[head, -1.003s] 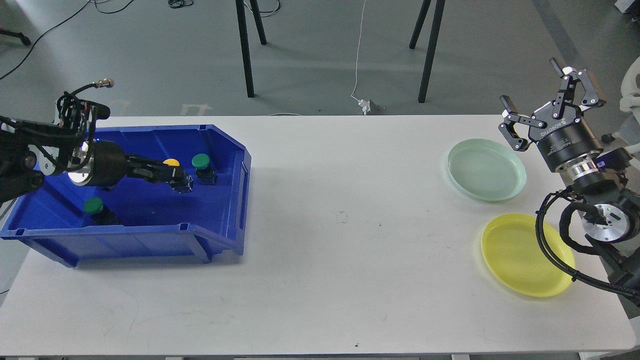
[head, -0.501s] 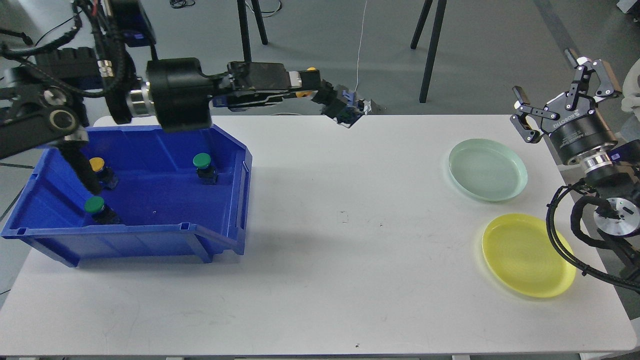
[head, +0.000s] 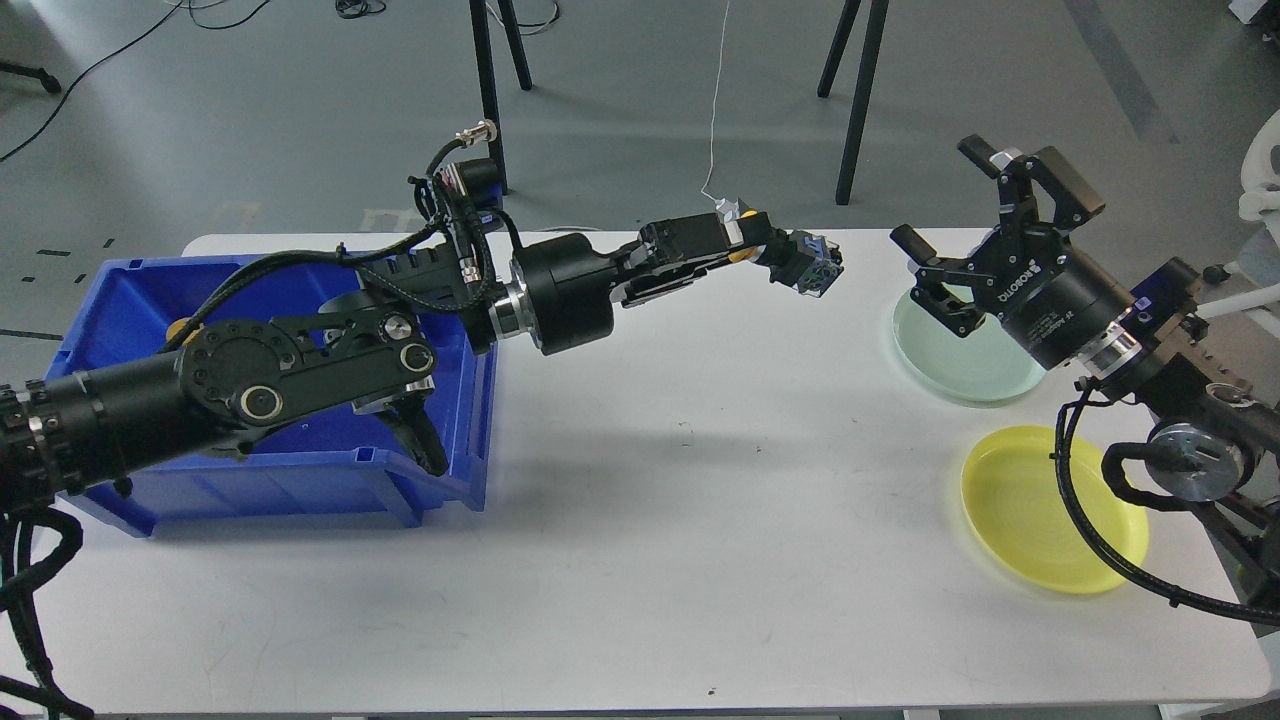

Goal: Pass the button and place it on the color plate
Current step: 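Lift the button and extend it toward the right gripper, then close the right gripper on the button held by the left gripper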

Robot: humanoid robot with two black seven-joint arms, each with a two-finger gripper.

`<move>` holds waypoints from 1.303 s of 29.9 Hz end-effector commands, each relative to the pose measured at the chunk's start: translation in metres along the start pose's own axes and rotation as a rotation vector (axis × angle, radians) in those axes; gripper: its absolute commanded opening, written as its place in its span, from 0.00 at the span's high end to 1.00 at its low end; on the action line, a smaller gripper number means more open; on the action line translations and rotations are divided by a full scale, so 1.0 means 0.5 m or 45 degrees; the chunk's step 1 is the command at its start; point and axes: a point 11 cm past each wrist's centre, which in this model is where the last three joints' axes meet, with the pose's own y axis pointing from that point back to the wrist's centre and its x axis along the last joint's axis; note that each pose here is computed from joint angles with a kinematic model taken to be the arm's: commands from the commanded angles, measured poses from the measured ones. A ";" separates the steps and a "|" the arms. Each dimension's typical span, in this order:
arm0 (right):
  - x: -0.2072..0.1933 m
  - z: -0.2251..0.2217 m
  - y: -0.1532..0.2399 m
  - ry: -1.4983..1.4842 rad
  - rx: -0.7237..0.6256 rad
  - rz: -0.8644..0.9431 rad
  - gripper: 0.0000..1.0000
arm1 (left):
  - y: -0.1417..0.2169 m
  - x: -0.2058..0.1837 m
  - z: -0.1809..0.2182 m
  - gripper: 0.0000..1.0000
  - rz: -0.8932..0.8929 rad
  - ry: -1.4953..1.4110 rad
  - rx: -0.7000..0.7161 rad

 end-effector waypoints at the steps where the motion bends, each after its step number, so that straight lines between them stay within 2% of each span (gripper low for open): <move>1: -0.028 0.040 -0.001 -0.015 -0.075 -0.056 0.01 | 0.001 0.001 -0.003 0.81 0.014 0.010 -0.003; 15: -0.145 0.038 -0.057 -0.131 0.023 -0.244 0.01 | 0.003 0.004 -0.010 0.79 0.019 0.021 0.008; 31: -0.139 0.033 -0.052 -0.176 0.071 -0.203 0.06 | 0.008 0.015 -0.007 0.79 0.060 0.062 -0.018; 33: -0.138 0.032 -0.052 -0.175 0.075 -0.202 0.09 | 0.009 0.015 -0.011 0.79 0.054 0.070 -0.013; 35: -0.137 0.030 -0.053 -0.174 0.078 -0.200 0.17 | 0.010 0.015 -0.013 0.79 0.046 0.073 -0.009; 39: -0.136 0.017 -0.059 -0.174 0.112 -0.198 0.42 | 0.010 0.014 -0.013 0.79 0.045 0.069 -0.008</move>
